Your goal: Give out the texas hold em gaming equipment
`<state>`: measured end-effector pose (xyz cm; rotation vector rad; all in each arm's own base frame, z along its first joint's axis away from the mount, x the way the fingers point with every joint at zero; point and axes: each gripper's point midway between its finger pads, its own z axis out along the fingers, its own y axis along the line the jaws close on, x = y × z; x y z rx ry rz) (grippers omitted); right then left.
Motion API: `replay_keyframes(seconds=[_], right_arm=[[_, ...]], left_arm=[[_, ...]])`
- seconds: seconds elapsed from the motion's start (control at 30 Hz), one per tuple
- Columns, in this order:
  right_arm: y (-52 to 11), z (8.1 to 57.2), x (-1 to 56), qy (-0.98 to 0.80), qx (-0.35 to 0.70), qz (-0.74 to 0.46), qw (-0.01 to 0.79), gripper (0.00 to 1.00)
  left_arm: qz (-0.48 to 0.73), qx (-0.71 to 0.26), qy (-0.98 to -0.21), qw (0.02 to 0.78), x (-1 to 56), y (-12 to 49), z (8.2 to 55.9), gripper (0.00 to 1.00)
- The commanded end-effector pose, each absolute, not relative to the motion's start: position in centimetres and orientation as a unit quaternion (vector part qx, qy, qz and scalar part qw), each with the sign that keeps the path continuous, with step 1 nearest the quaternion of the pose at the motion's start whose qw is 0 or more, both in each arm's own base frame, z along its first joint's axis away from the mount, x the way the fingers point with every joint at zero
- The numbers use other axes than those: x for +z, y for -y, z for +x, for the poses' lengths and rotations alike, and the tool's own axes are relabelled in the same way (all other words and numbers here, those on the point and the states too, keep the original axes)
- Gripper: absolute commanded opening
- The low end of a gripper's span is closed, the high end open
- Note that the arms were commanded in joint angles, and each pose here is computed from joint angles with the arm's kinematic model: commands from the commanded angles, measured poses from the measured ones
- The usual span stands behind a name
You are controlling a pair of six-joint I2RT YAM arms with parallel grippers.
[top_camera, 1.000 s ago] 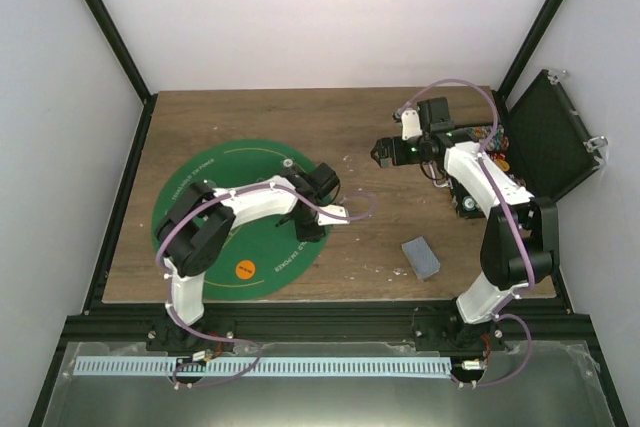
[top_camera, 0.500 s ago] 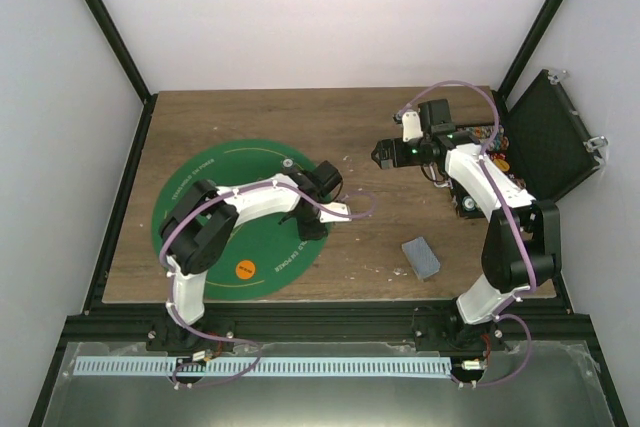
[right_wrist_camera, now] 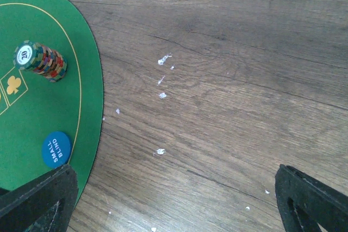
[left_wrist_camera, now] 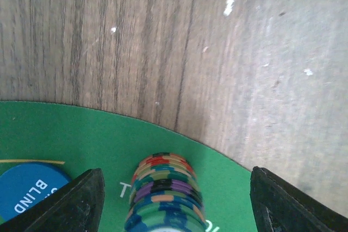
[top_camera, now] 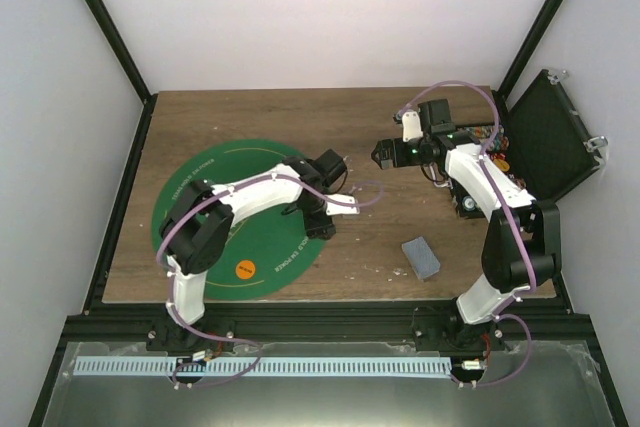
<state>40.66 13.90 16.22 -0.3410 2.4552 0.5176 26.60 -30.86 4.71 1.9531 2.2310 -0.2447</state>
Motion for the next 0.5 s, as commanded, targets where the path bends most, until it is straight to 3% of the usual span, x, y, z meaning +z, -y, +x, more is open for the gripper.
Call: replay_keyframes(seconds=[0.0, 0.27, 0.4, 0.47], right_arm=[[-13.8, 40.8, 18.2, -0.917, 0.191, -0.133, 0.324, 1.0], [-9.0, 41.5, 20.2, -0.911, 0.177, -0.052, 0.368, 1.0], [-8.3, 41.3, 20.6, -0.908, 0.172, -0.051, 0.379, 1.0], [-8.5, 41.3, 20.4, -0.908, 0.176, -0.053, 0.376, 1.0]], left_arm=[[0.661, -0.133, -0.732, 0.094, 9.0, 31.9, 25.2, 0.75], [0.623, -0.167, -0.752, 0.134, 15.7, 30.6, 27.9, 0.77], [0.564, -0.111, -0.794, 0.198, 17.1, 27.7, 34.4, 0.95], [0.533, -0.08, -0.817, 0.207, 16.3, 26.3, 38.0, 0.99]])
